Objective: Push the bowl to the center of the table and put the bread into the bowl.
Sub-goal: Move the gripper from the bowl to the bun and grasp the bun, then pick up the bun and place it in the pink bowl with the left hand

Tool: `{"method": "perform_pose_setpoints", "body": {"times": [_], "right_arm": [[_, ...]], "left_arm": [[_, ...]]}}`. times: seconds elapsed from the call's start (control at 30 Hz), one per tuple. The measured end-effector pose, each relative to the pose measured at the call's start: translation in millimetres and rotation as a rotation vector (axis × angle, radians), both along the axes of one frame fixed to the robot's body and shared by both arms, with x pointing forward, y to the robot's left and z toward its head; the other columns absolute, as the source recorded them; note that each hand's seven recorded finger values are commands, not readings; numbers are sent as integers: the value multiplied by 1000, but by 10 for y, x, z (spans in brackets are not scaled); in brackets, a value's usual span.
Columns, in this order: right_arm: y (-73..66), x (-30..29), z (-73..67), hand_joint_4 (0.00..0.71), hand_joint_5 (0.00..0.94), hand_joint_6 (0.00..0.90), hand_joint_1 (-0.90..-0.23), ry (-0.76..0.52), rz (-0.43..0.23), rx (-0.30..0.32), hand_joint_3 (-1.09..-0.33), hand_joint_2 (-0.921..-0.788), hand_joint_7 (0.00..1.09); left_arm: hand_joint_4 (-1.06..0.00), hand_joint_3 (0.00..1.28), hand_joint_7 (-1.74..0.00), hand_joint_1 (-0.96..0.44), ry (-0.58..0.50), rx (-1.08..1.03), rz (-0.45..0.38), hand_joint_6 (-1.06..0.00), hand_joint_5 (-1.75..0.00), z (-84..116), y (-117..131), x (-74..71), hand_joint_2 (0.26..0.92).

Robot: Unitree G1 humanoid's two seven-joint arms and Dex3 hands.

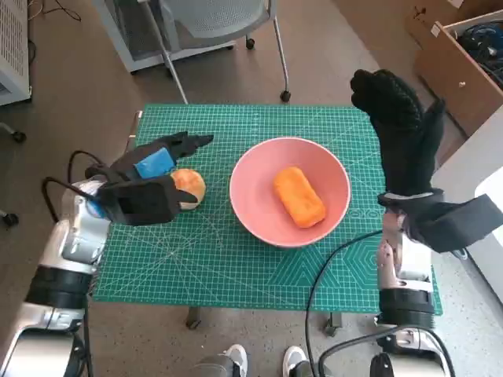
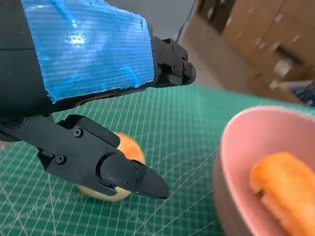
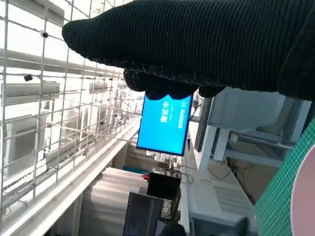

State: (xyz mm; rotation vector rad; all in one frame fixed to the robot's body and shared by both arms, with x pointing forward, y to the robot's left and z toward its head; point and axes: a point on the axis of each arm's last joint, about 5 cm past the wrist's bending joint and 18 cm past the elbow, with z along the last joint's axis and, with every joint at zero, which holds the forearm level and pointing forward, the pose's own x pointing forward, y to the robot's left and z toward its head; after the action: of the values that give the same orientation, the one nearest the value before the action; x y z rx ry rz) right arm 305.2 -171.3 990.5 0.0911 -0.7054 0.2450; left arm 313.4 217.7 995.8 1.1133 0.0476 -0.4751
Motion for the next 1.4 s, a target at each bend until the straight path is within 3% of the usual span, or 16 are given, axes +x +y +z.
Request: {"method": "perform_pose_setpoints", "body": {"times": [0.3, 0.6, 0.7, 0.83, 0.87, 0.9, 0.97, 1.07, 1.4], "right_arm": [[-38, -16, 12, 279, 3, 154, -616, -7, -11, -9, -693, -921, 429], [-38, -31, 31, 269, 0, 145, -619, -12, -18, -6, -694, -921, 427], [-38, -33, 27, 269, 0, 145, -619, -8, -22, -6, -694, -921, 428], [-38, -35, 21, 270, 1, 145, -619, -5, -25, -8, -694, -921, 429], [-37, -36, 20, 270, 1, 145, -619, -5, -25, -8, -694, -921, 429], [-37, -37, 19, 270, 1, 145, -619, -4, -25, -9, -694, -921, 429], [-33, -38, 17, 270, 1, 145, -618, -4, -26, -15, -694, -921, 429], [-30, -40, 13, 270, 1, 145, -619, -3, -26, -21, -694, -921, 429], [-32, -43, 2, 270, 1, 145, -619, 1, -24, -19, -693, -921, 430]], "left_arm": [[-95, 0, -31, -173, 124, 60, 58, -288, -2, -162, 42, 104, 796], [-255, 16, -43, -19, 186, 153, 112, -404, -23, -288, 24, 162, 834], [-499, 36, -82, 17, 161, 178, 129, -578, -57, -323, 7, 170, 894], [-710, 68, -129, 31, 106, 216, 141, -705, -132, -379, -27, 176, 914], [-690, 100, -542, 20, 97, 221, 141, -620, -529, -389, -35, 176, 916], [-671, 119, -799, 13, 85, 229, 140, -572, -793, -395, -42, 177, 918], [-656, 135, -1022, 7, 65, 248, 141, -532, -1021, -397, -48, 181, 920], [-646, 109, -1123, 3, 45, 263, 138, -583, -1163, -396, -56, 183, 920], [-628, 88, -1153, 1, -18, 195, 91, -638, -1230, -225, -67, 172, 920]]}}
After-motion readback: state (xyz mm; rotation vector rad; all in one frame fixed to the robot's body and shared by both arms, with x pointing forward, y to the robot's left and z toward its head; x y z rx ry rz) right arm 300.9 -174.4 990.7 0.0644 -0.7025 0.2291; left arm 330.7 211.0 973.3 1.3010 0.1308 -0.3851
